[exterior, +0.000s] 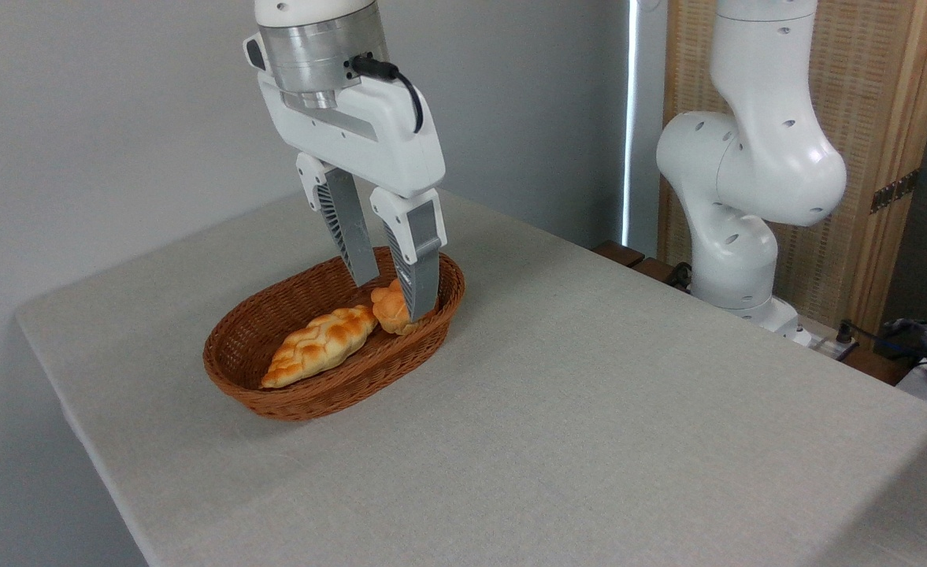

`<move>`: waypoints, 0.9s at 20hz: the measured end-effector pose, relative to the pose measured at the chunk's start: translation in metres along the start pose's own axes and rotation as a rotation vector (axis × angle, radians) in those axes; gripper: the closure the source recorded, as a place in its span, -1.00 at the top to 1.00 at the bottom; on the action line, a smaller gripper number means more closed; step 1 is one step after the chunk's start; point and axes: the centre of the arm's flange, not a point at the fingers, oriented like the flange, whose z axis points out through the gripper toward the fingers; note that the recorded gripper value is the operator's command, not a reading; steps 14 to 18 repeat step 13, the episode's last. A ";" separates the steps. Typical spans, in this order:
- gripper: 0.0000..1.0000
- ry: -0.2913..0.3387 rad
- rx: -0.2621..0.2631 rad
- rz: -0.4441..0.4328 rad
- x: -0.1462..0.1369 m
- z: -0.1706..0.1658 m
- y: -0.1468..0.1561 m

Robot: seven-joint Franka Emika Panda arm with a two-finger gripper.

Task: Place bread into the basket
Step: 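Open the gripper, release the roll, and raise the gripper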

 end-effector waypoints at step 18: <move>1.00 0.016 0.005 -0.050 -0.001 -0.007 -0.001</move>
